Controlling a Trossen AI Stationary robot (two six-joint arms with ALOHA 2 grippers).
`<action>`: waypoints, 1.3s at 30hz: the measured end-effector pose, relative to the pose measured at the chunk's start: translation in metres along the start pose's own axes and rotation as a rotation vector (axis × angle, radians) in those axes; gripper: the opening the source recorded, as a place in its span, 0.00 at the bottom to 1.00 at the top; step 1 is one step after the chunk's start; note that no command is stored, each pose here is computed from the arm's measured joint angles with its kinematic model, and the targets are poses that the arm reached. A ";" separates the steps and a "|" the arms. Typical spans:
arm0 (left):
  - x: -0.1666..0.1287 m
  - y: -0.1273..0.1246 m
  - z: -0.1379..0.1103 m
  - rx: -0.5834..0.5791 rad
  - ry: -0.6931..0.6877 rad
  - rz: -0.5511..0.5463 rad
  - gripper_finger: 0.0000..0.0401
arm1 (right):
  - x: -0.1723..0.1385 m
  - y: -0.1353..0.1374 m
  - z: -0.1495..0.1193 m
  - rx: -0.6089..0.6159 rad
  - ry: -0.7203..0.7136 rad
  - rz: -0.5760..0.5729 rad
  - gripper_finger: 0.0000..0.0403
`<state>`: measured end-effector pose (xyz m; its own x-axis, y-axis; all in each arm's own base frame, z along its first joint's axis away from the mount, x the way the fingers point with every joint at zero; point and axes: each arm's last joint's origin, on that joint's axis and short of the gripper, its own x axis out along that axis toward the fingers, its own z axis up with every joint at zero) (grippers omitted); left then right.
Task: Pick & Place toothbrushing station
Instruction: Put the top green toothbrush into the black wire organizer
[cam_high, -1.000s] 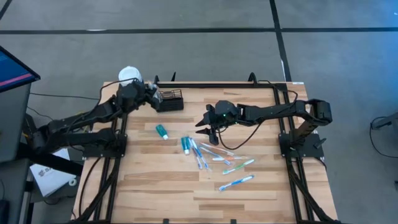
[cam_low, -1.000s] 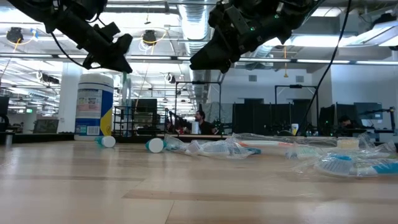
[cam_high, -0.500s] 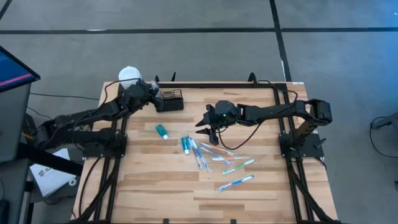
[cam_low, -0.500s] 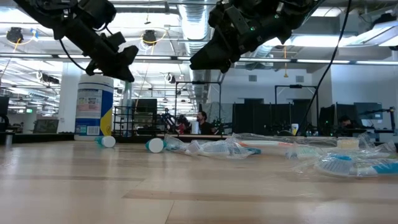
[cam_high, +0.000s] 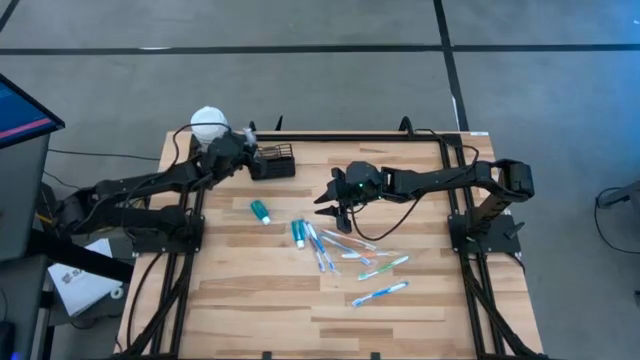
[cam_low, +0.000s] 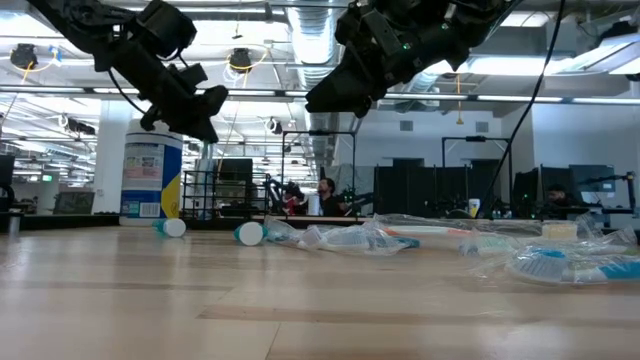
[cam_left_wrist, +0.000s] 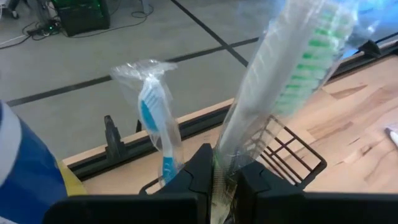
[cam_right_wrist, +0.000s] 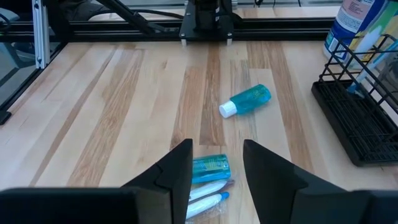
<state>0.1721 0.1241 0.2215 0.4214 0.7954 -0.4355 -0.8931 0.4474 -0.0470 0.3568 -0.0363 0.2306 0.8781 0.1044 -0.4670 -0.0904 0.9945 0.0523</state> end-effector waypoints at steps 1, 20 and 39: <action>0.001 0.000 -0.001 0.003 0.004 0.001 0.04 | 0.000 0.000 0.000 0.000 0.000 -0.001 0.33; 0.012 0.002 -0.028 -0.036 0.006 -0.002 0.04 | 0.000 0.000 -0.002 0.005 0.022 0.001 0.33; 0.012 0.003 -0.038 -0.054 -0.007 -0.033 0.13 | 0.000 0.000 -0.002 0.004 0.018 0.001 0.33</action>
<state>0.1684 0.1195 0.1815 0.4518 0.7833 -0.4270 -0.8857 0.4512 -0.1095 0.3559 -0.0362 0.2293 0.8696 0.1053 -0.4824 -0.0892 0.9944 0.0563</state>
